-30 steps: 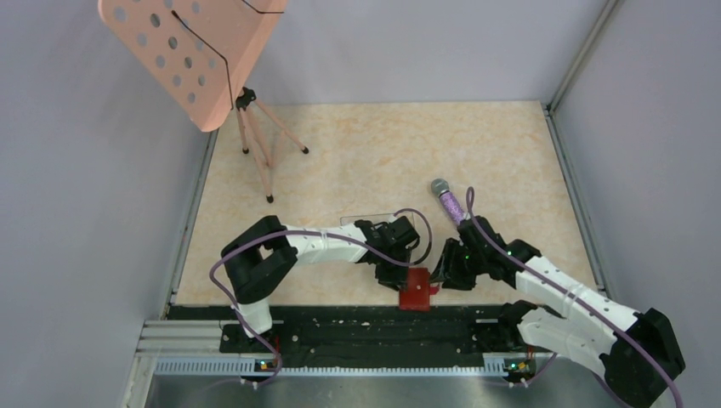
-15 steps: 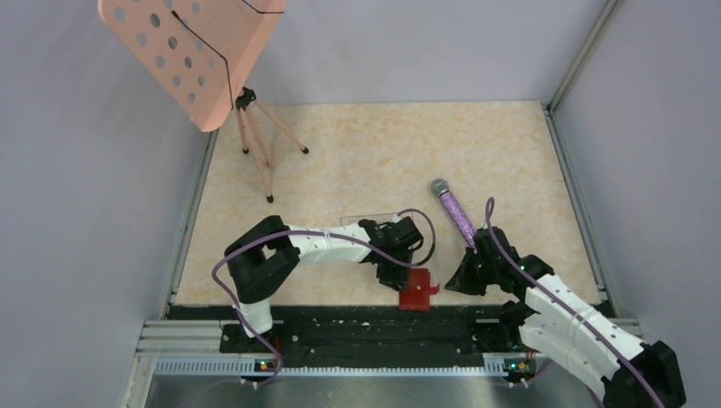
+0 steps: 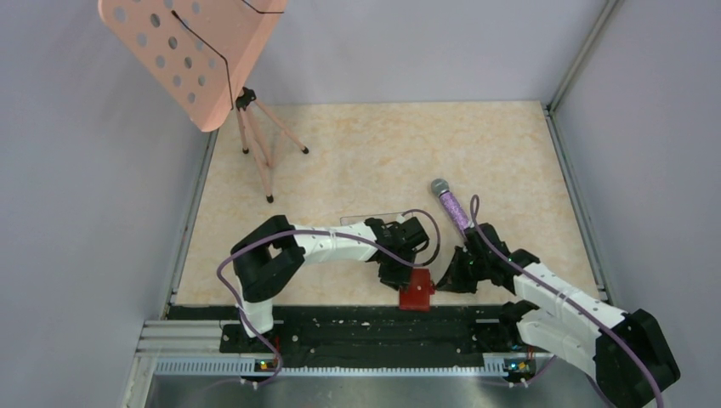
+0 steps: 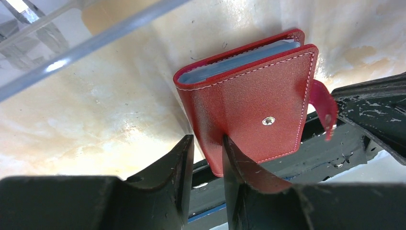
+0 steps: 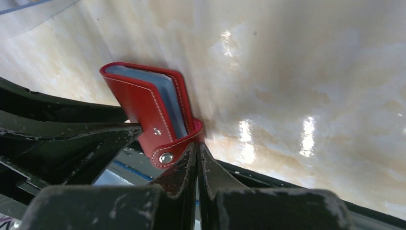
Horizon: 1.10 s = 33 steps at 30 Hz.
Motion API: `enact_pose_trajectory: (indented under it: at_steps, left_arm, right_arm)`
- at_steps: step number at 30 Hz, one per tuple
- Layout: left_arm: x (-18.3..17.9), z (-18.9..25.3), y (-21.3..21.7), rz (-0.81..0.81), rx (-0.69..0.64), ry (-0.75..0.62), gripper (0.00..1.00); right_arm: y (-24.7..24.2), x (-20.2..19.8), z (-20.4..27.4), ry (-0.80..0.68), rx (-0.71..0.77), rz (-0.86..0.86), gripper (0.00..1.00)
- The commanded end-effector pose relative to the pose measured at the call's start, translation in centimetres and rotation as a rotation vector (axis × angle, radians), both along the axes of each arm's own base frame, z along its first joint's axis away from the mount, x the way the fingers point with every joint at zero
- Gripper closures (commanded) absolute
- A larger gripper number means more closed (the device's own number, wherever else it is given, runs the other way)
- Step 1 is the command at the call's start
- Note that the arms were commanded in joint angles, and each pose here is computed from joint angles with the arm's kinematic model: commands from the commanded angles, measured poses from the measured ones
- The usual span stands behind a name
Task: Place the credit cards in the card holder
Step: Close the card holder at the corner of the board.
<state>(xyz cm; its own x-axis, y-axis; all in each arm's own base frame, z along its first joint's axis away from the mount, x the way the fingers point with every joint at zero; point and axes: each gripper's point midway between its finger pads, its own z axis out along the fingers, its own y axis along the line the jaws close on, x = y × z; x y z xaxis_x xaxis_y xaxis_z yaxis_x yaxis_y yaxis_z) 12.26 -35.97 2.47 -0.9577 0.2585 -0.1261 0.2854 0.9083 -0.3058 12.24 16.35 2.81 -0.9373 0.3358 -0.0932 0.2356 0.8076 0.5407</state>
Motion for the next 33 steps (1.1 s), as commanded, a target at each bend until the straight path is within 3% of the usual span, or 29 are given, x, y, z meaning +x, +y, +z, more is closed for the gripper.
enact_pose_trajectory:
  at_steps: [1,15,22,27,33]
  left_arm:
    - [-0.9,-1.3,0.9,-0.037,0.075,0.008,0.66]
    - [-0.8,-0.3,0.2,-0.059,0.057,-0.009,0.65]
    - [-0.2,2.9,-0.5,-0.064,-0.002,-0.054,0.63]
    - [-0.3,5.6,-1.4,-0.044,-0.119,-0.071,0.60]
    - [-1.0,6.5,-3.5,0.046,-0.402,0.027,0.56]
  right_arm:
    - [1.7,1.6,1.4,-0.067,0.088,0.033,1.00]
    - [3.4,0.7,0.3,-0.050,0.121,0.073,1.00]
    - [2.9,-0.1,-1.9,-0.017,0.078,0.075,1.00]
    - [2.6,-0.3,-2.3,-0.009,0.061,0.067,1.00]
    - [2.6,-0.3,-2.2,-0.009,0.064,0.070,1.00]
